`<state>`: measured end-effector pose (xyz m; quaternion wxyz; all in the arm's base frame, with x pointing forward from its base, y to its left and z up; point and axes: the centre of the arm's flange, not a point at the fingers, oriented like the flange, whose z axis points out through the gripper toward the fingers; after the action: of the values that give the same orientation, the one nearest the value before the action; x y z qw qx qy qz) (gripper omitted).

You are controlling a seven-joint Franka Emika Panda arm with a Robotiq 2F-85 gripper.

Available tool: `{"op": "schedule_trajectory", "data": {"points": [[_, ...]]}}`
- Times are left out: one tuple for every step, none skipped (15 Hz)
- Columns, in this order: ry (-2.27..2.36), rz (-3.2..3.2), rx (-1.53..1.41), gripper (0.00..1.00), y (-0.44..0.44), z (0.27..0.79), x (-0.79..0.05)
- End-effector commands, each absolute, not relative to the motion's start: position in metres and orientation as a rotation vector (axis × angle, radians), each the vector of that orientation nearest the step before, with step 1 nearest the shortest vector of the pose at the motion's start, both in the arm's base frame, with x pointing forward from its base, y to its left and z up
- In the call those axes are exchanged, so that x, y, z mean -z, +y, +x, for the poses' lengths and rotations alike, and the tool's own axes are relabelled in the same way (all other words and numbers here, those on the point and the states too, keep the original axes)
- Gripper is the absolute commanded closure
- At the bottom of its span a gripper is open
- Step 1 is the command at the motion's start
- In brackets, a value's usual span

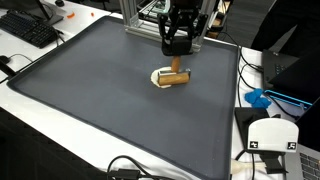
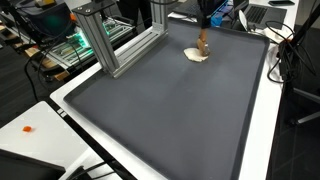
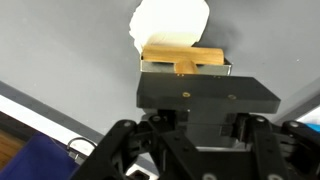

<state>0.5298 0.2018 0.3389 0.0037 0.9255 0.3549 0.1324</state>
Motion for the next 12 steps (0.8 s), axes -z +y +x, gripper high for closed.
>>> {"op": "schedule_trajectory", "data": {"points": [[1.008,2.942,-0.459,0.65,0.199,0.533,-0.349],[0.971,2.942,-0.456,0.65,0.197,0.534,-0.354],[0.944,2.948,-0.463,0.65,0.196,0.535,-0.358],[0.909,2.957,-0.478,0.65,0.194,0.536,-0.365],[0.885,2.960,-0.498,0.65,0.191,0.537,-0.373],[0.856,2.964,-0.514,0.65,0.189,0.538,-0.379],[0.836,2.966,-0.530,0.65,0.186,0.538,-0.387],[0.793,2.971,-0.514,0.65,0.183,0.537,-0.394],[0.754,2.984,-0.502,0.65,0.180,0.535,-0.401],[0.691,3.008,-0.470,0.65,0.178,0.531,-0.408],[0.636,3.022,-0.443,0.65,0.175,0.526,-0.415],[0.580,3.043,-0.400,0.65,0.172,0.521,-0.422]]}}
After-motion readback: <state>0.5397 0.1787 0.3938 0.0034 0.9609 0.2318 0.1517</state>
